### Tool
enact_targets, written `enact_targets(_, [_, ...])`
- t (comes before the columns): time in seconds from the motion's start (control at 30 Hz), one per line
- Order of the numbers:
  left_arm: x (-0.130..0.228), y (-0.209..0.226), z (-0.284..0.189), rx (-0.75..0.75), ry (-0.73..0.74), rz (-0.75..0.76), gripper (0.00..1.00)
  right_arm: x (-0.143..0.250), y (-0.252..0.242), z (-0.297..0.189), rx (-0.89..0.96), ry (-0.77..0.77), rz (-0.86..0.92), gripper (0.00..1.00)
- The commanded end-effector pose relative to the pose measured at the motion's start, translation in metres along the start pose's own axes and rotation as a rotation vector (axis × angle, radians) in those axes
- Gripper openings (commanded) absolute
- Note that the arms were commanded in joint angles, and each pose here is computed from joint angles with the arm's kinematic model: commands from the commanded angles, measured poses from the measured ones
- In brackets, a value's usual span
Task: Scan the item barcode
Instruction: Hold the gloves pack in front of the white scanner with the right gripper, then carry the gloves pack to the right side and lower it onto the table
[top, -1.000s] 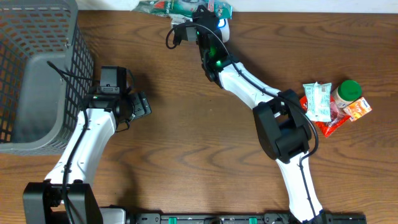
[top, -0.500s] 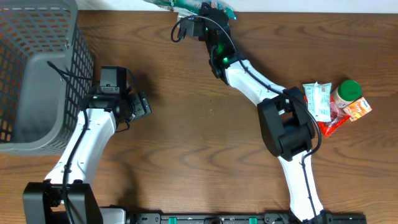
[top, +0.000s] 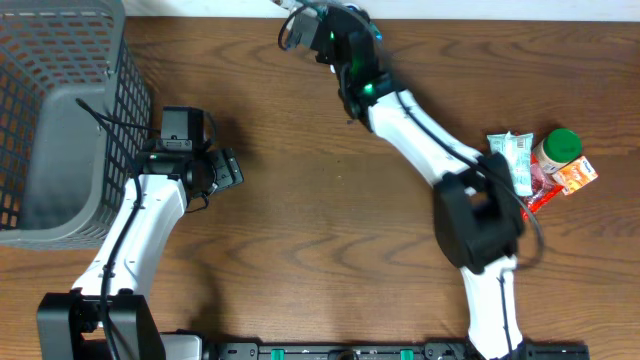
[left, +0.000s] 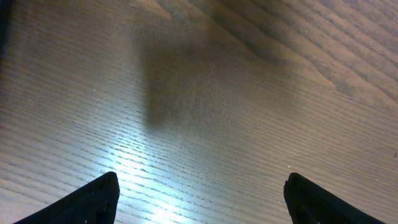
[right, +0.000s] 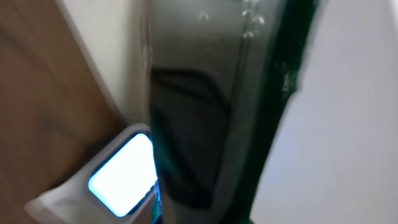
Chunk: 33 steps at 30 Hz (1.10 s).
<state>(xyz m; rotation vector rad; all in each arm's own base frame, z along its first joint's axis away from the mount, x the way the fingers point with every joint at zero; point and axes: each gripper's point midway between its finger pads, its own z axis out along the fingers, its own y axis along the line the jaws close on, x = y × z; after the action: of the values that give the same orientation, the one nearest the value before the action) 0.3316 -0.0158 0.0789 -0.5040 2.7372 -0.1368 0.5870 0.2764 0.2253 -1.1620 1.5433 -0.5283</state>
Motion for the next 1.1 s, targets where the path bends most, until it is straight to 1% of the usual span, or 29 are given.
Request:
enact_targets(0.0, [0.005,0.006,0.004,-0.021,0.014,0.002,0.85,-0.051,-0.061,-0.077,-0.033,-0.124,0.276,0.01])
enact_targets(0.1, [0.005,0.006,0.004,-0.021,0.014,0.002,0.85,-0.032,-0.056,-0.113,-0.159,-0.022,0.408,0.01])
enact_targets(0.13, [0.005,0.006,0.004,-0.021,0.014,0.002,0.85,-0.012,-0.050,-0.135,-0.218,0.069,0.462,0.01])
enact_targets(0.27, [0.005,0.006,0.004,-0.021,0.014,0.002,0.86,0.041,-0.034,-0.176,-0.320,0.307,0.616,0.01])
enact_targets(0.33, [0.005,0.006,0.004,-0.021,0.014,0.002,0.86,0.064,-0.017,-0.193,-0.396,0.423,0.686,0.01])
enact_targets(0.43, [0.005,0.006,0.004,-0.021,0.014,0.002,0.86,0.104,0.012,-0.220,-0.510,0.638,0.787,0.01])
enact_targets(0.5, [0.005,0.006,0.004,-0.021,0.014,0.002,0.85,0.130,0.029,-0.235,-0.555,0.787,0.845,0.01])
enact_targets(0.57, [0.005,0.006,0.004,-0.021,0.014,0.002,0.85,0.150,0.042,-0.242,-0.569,0.884,0.888,0.01])
enact_targets(0.73, [0.005,0.006,0.004,-0.021,0.014,0.002,0.85,0.196,0.072,-0.238,-0.542,1.005,0.974,0.01])
enact_targets(0.93, [0.005,0.006,0.004,-0.021,0.014,0.002,0.85,0.250,0.103,-0.226,-0.488,1.051,1.034,0.01])
enact_targets(1.03, [0.005,0.006,0.004,-0.021,0.014,0.002,0.85,0.269,0.113,-0.224,-0.469,1.061,1.057,0.01])
enact_targets(1.07, [0.005,0.006,0.004,-0.021,0.014,0.002,0.85,0.273,0.116,-0.224,-0.468,1.060,1.056,0.03])
